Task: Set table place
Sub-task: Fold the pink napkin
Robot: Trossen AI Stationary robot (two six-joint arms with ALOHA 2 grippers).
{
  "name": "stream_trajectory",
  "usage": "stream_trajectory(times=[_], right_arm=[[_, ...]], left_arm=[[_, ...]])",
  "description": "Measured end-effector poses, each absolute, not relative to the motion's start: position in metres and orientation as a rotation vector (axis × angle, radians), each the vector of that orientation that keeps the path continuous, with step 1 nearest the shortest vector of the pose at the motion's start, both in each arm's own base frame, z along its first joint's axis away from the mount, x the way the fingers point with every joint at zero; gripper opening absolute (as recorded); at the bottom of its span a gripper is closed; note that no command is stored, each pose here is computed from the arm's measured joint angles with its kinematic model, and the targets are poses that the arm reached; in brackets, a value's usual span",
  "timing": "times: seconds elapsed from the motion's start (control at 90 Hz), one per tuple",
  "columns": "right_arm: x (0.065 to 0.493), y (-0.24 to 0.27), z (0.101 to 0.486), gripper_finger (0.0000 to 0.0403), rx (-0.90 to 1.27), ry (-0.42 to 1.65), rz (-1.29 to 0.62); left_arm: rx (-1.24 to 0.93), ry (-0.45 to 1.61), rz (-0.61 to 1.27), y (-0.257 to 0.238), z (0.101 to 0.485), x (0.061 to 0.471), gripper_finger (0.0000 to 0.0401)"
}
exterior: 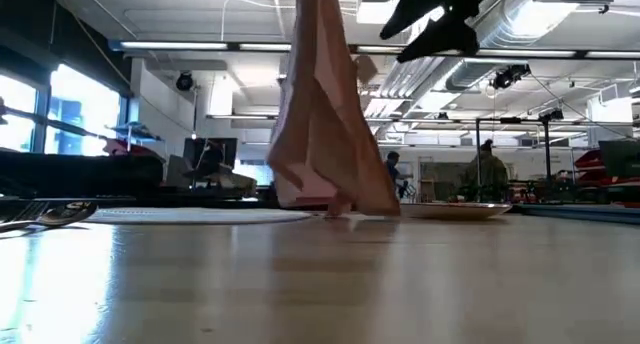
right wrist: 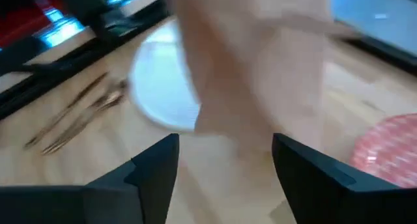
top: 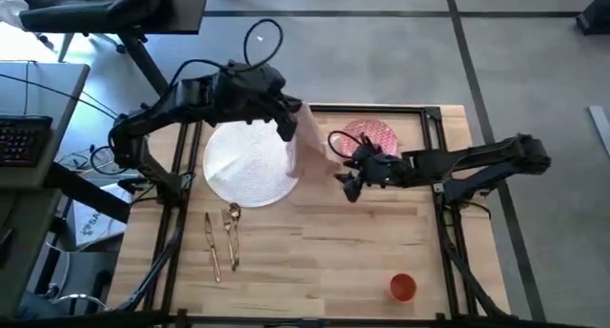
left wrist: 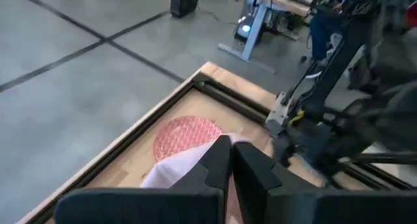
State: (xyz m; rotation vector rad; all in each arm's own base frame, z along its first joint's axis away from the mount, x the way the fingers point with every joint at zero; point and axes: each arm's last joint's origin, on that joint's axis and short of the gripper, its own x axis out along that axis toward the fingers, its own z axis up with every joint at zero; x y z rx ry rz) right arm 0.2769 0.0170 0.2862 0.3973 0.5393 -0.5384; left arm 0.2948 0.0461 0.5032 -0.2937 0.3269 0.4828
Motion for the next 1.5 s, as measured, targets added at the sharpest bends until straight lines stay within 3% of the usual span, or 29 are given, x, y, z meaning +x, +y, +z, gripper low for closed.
stream_trajectory(times=[0.167,0.411,0.756,1.033,1.189,1.378,1.5], right_arm=[[0.297,0.012,0.262,0.0221,0.327,0.616,-0.544],[0.330,0.022,0.252,0.0210,0.264,0.497,-0.378],[0.320,0.004,0.249,0.0210,0.504,0.464,-0.644],[0.324,0.035,0.237,0.0210,0.308,0.675,-0.246],[0.342,0.051,0.198,0.0210,0.337,0.701,-0.341],[0.373,0.067,0.163,0.0210,0.119,0.532,-0.356],[0.381,0.057,0.145,0.0210,0.276,0.457,-0.533]], left_arm=[[-0.275,0.282,0.455,0.043,0.517,0.288,0.0000],[-0.264,0.225,0.445,0.041,0.533,0.279,0.0000],[-0.250,0.155,0.414,0.039,0.553,0.264,0.0000],[-0.190,0.168,0.440,0.039,0.552,0.264,0.0000],[-0.181,0.170,0.442,0.040,0.552,0.264,0.0000],[-0.181,0.168,0.440,0.040,0.553,0.263,0.0000],[-0.182,0.169,0.403,0.039,0.554,0.262,0.0000]])
